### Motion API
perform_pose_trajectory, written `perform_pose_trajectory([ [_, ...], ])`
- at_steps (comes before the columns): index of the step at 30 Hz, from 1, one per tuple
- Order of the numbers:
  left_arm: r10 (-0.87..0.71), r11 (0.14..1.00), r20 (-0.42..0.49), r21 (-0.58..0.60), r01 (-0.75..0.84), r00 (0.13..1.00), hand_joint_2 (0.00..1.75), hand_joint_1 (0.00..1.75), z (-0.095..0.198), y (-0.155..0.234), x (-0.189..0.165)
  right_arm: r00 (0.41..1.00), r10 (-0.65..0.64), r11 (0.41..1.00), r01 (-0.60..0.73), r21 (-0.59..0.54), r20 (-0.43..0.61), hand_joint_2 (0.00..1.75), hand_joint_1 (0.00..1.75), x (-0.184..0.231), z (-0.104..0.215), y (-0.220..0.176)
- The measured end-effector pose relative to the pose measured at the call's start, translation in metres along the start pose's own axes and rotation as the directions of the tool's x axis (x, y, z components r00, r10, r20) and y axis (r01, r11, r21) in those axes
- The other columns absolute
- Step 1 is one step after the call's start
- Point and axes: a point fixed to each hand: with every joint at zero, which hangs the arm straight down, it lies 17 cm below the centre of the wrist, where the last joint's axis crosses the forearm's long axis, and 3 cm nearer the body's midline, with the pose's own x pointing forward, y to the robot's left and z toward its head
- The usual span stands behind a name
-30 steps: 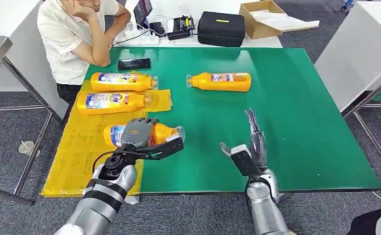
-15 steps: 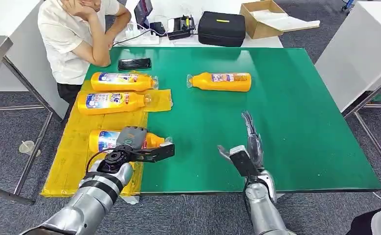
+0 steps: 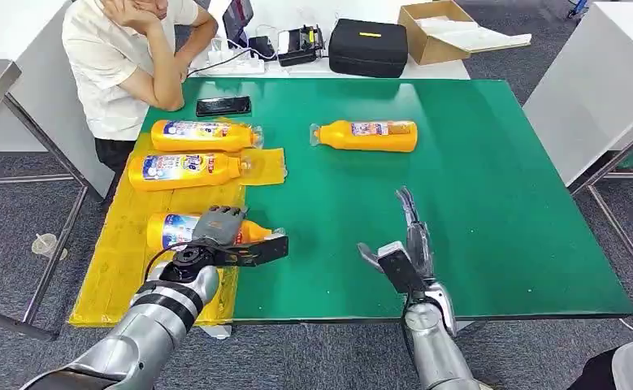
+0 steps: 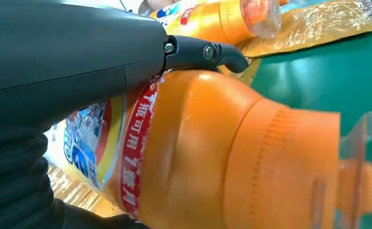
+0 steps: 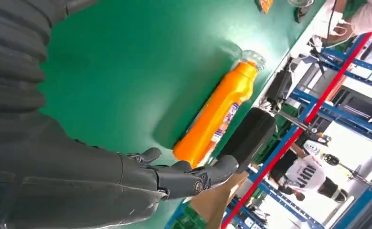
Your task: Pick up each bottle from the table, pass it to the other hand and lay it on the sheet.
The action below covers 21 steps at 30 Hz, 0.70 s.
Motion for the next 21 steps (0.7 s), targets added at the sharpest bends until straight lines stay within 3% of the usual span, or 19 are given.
perform_pose_trajectory([
  [17, 0.022, 0.999, 0.039, -0.026, -0.021, 0.999, 1.75, 0.0, -0.001, -0.003, 0.014, 1.0, -0.009, 1.0, 0.009, 0.01, -0.018, 1.75, 0.0, -0.008, 0.001, 0.006],
  [21, 0.078, 0.995, 0.114, 0.05, -0.084, 0.99, 1.75, 0.0, 0.0, 0.013, 0.033, 1.0, -0.005, 1.0, 0.005, 0.004, -0.02, 1.75, 0.0, -0.009, 0.001, 0.004],
])
